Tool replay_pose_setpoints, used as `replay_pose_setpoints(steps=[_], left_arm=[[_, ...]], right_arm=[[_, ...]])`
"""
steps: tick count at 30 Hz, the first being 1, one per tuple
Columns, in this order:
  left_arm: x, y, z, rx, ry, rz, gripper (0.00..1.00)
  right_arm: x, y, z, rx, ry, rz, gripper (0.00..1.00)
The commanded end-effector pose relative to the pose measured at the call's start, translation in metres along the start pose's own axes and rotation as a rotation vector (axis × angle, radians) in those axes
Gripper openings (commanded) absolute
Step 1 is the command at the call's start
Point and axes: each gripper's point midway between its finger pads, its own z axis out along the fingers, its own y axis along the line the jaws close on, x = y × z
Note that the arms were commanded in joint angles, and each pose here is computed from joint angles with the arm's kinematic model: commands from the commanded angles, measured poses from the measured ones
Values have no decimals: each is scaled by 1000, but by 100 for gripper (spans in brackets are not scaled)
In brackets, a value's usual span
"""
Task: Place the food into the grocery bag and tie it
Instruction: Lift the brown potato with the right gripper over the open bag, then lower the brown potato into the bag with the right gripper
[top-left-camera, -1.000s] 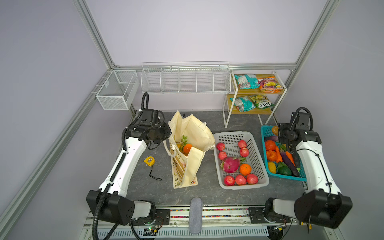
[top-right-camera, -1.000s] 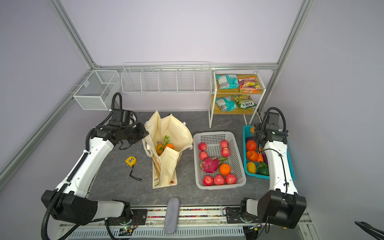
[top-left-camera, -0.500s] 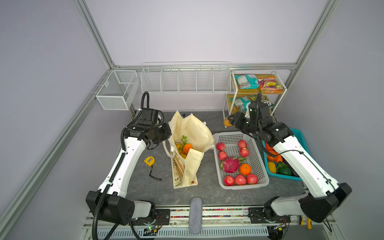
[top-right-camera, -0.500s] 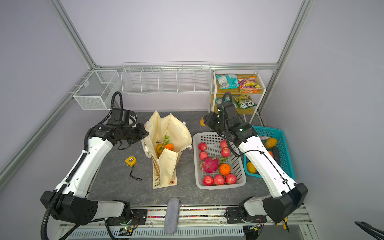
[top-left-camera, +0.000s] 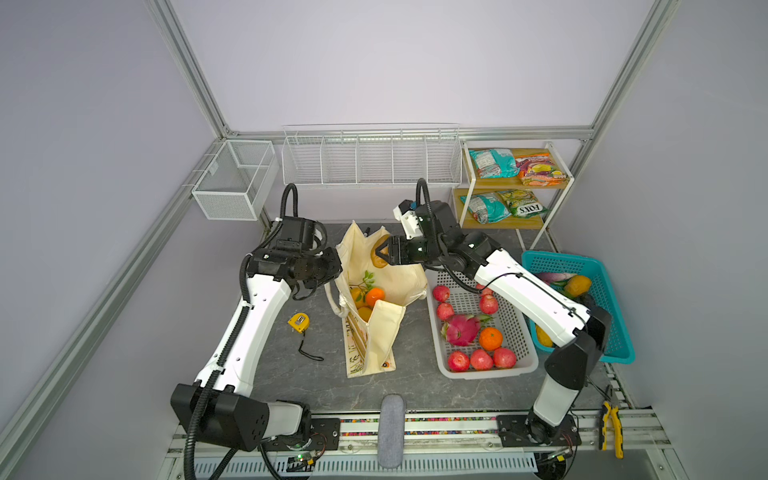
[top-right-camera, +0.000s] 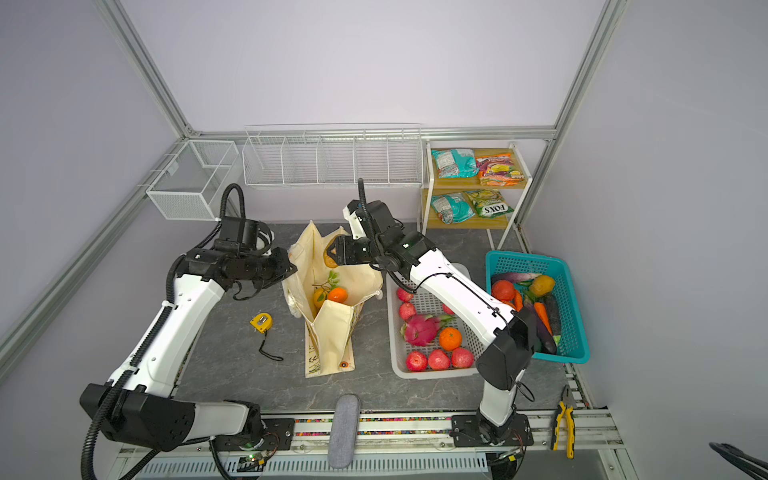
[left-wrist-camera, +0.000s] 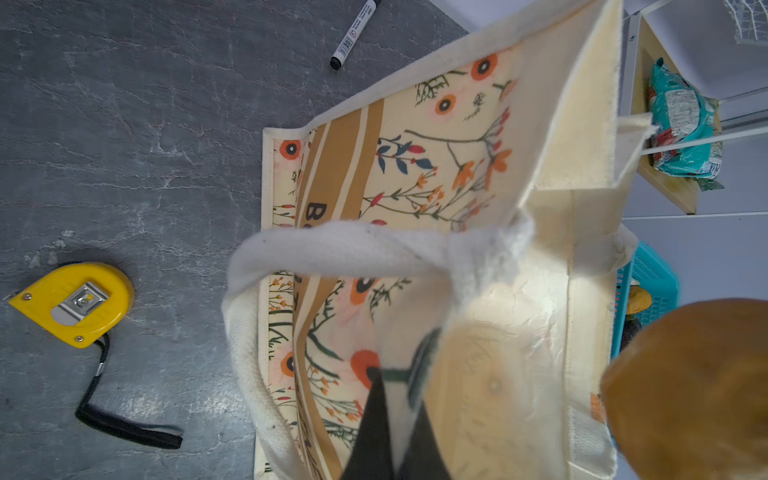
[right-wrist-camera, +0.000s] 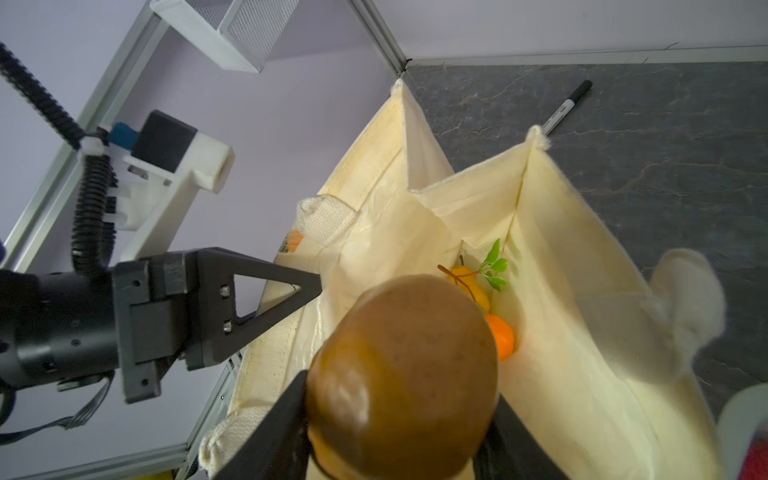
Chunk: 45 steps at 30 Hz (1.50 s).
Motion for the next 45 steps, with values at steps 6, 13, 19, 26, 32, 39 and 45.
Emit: replay_pose_setpoints(steps=[6,13,19,26,32,39,45], left_arm=[[-1,-12,-12,51,2,-21,0],[1,-14,-11,68,5,-48,0],[0,-15,-9,79,3,-63,0],[-1,-15,-10,78,-6,-59,0],[-1,-14,-12,70,-9,-52,0],[0,-12,-15,66,-22,-48,0],[1,-12,-16,68,-24,-52,0]], right_arm=[[33,7,36,-71,177,-113,42],[54,1,64,-96,273,-128,42],[68,1,76,-85,315,-172,42],[97,5,81,-54,384,-252,42],[121,6,87,-41,447,-284,42],[140,-11,97,2,514,-277,42],[152,-24,109,30,558,-265,42]])
